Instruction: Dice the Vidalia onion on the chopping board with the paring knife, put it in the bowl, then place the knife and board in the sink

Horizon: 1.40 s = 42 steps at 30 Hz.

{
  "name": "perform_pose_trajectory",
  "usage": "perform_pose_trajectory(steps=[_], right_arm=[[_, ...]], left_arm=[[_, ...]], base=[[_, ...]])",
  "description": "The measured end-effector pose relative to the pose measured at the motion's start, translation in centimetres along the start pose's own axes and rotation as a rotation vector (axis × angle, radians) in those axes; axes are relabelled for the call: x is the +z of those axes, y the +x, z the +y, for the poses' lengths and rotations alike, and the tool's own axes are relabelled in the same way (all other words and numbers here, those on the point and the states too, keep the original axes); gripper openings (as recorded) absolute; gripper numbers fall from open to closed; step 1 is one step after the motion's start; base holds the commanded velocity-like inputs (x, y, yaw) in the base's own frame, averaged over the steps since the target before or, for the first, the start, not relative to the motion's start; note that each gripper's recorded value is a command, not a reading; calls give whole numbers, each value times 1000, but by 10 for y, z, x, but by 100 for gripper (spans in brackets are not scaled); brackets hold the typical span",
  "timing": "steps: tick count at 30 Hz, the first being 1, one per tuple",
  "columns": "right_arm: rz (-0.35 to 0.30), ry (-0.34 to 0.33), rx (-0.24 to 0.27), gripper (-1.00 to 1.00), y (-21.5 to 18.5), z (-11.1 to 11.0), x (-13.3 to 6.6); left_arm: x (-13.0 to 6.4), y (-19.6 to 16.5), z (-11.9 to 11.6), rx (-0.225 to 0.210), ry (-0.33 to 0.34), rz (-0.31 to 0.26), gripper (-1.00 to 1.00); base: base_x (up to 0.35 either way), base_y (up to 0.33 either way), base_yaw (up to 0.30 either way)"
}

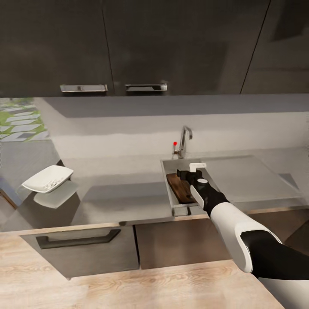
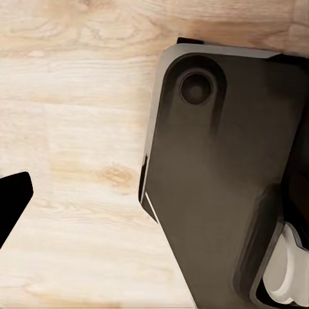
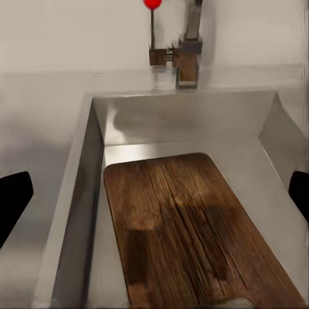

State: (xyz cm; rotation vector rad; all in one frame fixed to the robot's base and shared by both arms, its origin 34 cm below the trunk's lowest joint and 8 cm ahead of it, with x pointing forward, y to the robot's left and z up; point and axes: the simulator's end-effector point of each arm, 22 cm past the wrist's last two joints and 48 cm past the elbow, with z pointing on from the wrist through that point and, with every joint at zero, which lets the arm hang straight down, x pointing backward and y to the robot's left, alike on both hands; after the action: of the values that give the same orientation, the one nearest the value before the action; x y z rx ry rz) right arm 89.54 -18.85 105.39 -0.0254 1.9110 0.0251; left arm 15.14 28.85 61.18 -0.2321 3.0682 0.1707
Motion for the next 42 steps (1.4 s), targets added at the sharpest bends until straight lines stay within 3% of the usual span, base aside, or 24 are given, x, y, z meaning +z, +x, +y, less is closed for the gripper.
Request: perform_pose_trajectory(steps=[42], right_arm=[[10, -6, 1, 100, 6, 3, 0]], left_arm=[[0, 0, 0, 0, -1, 0, 100]], base=[[-336, 0, 0]])
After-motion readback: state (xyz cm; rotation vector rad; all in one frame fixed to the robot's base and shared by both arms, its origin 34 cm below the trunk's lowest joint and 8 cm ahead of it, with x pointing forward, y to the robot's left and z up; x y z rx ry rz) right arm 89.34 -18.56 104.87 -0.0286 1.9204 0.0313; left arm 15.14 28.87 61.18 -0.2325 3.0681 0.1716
